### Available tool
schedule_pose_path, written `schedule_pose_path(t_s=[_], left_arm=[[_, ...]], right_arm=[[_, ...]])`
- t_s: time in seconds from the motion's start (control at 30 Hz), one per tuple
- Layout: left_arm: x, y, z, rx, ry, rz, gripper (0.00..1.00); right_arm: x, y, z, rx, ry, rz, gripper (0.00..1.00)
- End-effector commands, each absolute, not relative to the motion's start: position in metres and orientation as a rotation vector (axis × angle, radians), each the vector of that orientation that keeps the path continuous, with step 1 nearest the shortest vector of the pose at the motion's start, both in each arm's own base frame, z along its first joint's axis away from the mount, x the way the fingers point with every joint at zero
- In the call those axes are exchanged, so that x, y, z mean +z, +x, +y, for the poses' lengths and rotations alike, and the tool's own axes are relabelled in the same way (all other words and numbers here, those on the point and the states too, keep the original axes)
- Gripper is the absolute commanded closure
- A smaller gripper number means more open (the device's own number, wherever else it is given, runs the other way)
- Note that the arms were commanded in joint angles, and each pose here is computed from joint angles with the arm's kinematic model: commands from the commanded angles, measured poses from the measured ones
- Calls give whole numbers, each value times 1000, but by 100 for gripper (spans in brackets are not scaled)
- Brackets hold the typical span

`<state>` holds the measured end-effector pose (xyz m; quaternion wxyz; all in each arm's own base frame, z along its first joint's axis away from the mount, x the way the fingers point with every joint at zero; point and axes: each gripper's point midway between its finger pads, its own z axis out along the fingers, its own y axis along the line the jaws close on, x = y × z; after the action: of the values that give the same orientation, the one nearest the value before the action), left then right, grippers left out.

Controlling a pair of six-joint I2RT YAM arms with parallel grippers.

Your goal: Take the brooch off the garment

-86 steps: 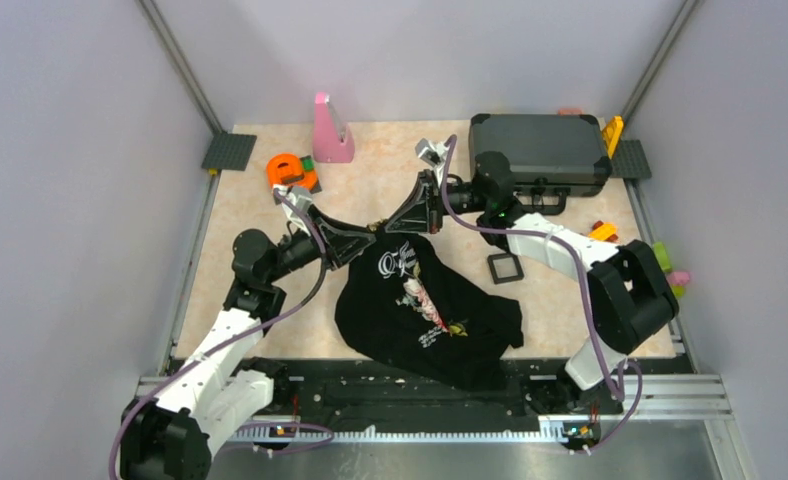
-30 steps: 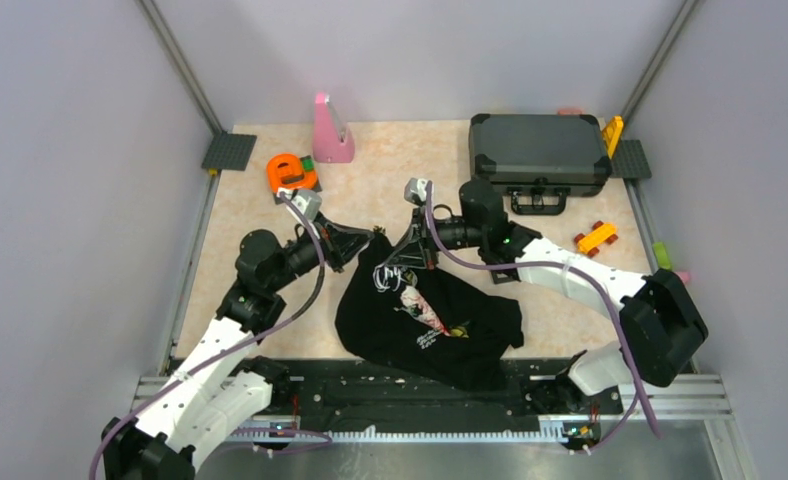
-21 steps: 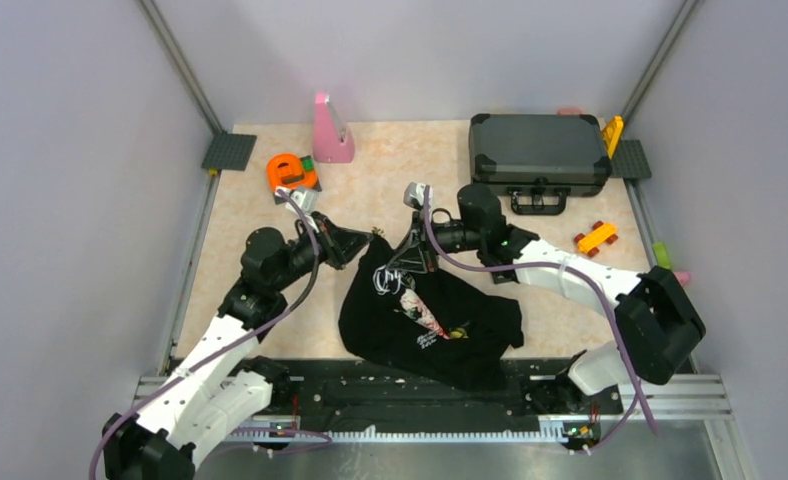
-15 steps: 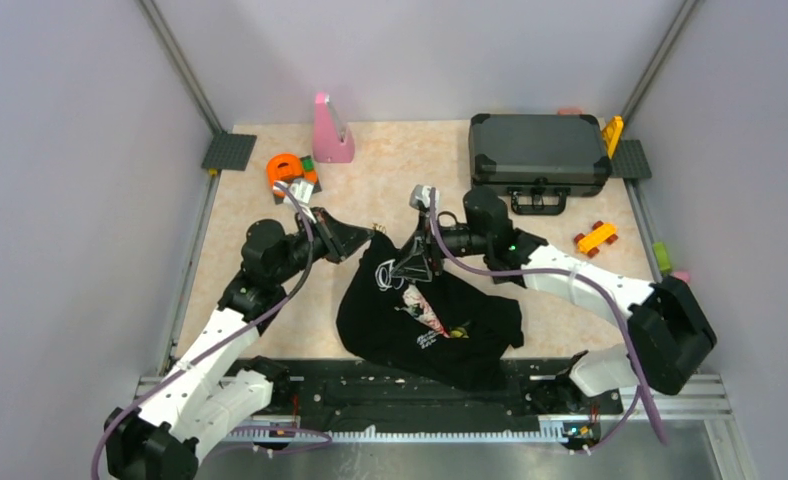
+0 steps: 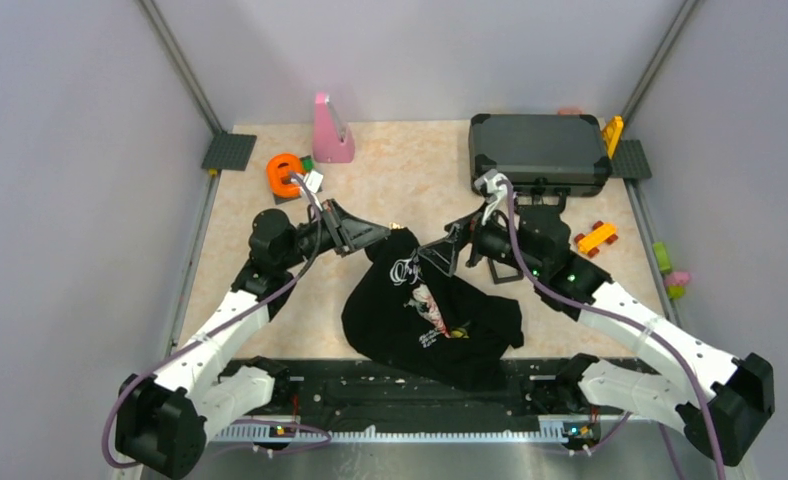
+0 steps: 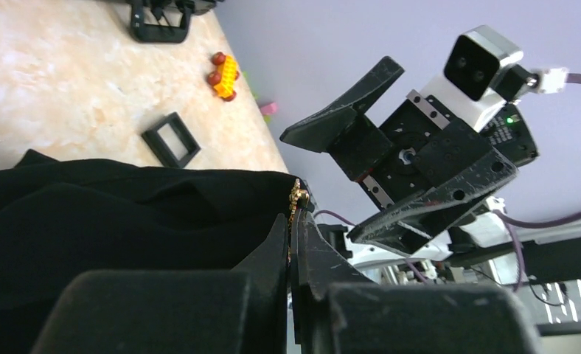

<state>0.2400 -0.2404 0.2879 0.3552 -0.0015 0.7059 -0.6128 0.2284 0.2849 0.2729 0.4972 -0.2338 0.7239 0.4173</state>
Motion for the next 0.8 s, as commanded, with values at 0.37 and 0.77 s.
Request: schedule_pose_path(t_s=[0.37, 0.77], left_arm=[[335, 221, -247, -1693, 210, 1642, 100], [277, 284, -181, -269, 498, 2063, 100]], right_arm=[[324, 230, 289, 1193, -412, 1649, 11], [297, 259, 306, 958, -708, 1637, 16]])
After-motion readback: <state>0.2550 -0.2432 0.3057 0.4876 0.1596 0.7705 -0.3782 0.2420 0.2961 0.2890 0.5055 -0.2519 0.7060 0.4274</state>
